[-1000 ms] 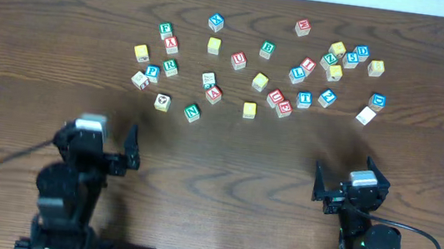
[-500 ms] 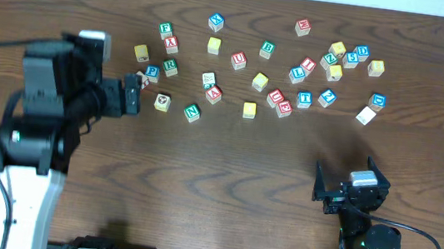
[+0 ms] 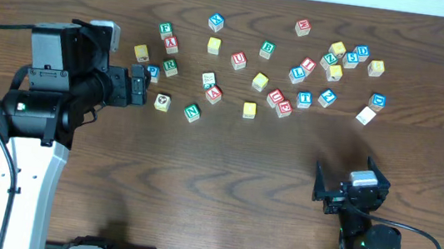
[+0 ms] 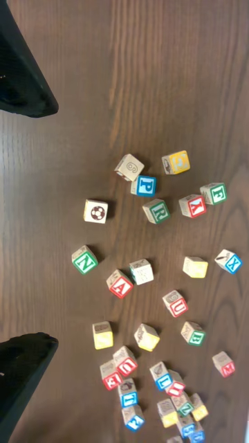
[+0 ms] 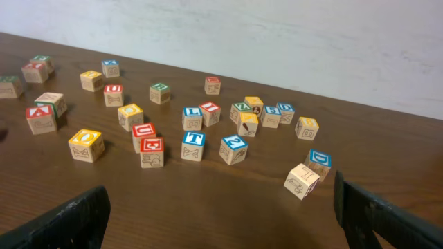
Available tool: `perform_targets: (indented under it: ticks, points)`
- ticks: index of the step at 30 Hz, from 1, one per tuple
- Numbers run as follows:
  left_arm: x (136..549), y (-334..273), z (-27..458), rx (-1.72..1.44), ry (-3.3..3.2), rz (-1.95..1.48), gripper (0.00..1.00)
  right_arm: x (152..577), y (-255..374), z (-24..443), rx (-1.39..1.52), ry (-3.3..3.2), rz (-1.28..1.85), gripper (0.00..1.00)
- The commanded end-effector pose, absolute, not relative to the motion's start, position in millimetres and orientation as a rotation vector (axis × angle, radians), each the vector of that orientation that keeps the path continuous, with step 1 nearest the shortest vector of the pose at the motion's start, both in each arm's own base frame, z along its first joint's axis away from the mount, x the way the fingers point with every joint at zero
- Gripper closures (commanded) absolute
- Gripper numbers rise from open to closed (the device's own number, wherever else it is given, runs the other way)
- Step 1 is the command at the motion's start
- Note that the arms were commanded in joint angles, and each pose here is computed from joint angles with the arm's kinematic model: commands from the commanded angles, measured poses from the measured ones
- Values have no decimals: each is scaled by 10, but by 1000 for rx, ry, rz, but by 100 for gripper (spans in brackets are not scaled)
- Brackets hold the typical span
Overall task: Spell out ROBOT
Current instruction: 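Move the left gripper forward over the green R block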
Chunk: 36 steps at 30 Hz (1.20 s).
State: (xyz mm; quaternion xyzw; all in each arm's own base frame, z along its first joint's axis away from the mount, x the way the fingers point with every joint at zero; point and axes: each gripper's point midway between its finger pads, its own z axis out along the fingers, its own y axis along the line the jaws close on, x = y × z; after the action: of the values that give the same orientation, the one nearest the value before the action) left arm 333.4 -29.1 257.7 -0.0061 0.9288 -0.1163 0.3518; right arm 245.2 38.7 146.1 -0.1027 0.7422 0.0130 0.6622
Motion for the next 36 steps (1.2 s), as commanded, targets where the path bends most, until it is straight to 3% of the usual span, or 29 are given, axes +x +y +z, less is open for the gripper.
perform_targets:
  ticks: [1,19,36]
  points:
    - [3357,-299,2613,-114,2407,-355,2,2454,369,1442,-235,1684,15,1]
    - [4102,-696,2109,-397,2600,-281,2,2454,369,1442,-235,1684,16,1]
    - [4239,-835,1417,-588,2687,-52,2,2454,369,1442,-235,1684,16,1]
